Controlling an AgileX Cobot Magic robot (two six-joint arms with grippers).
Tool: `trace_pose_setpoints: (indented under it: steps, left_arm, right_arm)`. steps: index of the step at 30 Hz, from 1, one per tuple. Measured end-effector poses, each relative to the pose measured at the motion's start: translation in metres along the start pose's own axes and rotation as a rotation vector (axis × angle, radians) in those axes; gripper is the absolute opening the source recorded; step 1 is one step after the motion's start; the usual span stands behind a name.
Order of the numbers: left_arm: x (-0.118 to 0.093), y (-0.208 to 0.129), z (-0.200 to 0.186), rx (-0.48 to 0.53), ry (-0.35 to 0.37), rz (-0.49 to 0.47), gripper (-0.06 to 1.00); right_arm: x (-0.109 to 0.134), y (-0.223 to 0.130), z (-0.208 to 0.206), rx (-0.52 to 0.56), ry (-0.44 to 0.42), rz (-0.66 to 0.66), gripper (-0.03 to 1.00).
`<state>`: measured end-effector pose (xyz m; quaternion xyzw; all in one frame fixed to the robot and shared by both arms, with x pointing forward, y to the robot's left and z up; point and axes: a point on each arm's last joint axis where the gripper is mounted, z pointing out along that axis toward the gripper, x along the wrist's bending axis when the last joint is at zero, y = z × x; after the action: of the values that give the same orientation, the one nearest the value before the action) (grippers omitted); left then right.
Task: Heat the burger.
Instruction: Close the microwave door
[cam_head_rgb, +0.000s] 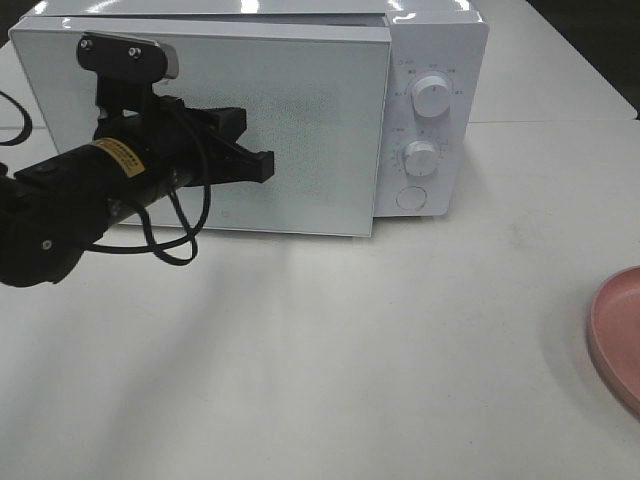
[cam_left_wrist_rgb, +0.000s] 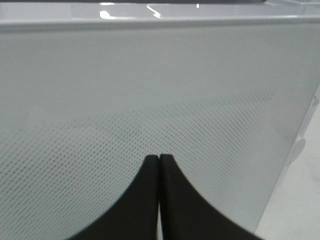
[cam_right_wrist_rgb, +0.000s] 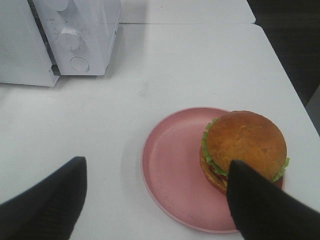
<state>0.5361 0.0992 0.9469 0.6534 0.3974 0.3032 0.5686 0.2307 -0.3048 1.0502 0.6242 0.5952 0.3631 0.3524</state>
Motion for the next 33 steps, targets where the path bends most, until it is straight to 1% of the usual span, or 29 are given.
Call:
trace_pose_setpoints:
  steps: [6,11,15,20,22,25,28,33]
  left_arm:
    - [-0.008,0.003,0.020,-0.010,-0.010,-0.007,0.00]
    - [-0.012,0.004,0.037,-0.002,-0.018,-0.005,0.00]
    - [-0.021,0.003,0.050,0.016,-0.042,0.006,0.00]
    - [-0.023,0.004,0.060,0.028,-0.047,0.009,0.00]
    - [-0.031,0.003,0.069,0.035,-0.070,0.033,0.00]
    - [-0.031,0.005,0.073,0.025,-0.064,0.027,0.00]
    - [-0.036,0.005,0.081,0.033,-0.076,0.042,0.00]
    - [-0.040,0.007,0.083,0.039,-0.084,0.047,0.00]
  right_arm:
    - [0.000,0.000,0.000,0.000,0.000,0.000,0.75]
    - [0.000,0.000,0.000,0.000,0.000,0.000,0.75]
    - [0.000,0.000,0.000,0.000,0.000,0.000,0.75]
    - [0.000,0.000,0.000,0.000,0.000,0.000,0.75]
    - [0.000,0.000,0.000,0.000,0.000,0.000,0.75]
    - [0.000,0.000,0.000,0.000,0.000,0.000,0.75]
    - [0.000,0.000,0.000,0.000,0.000,0.000,0.75]
    - [0.000,0.000,0.000,0.000,0.000,0.000,0.75]
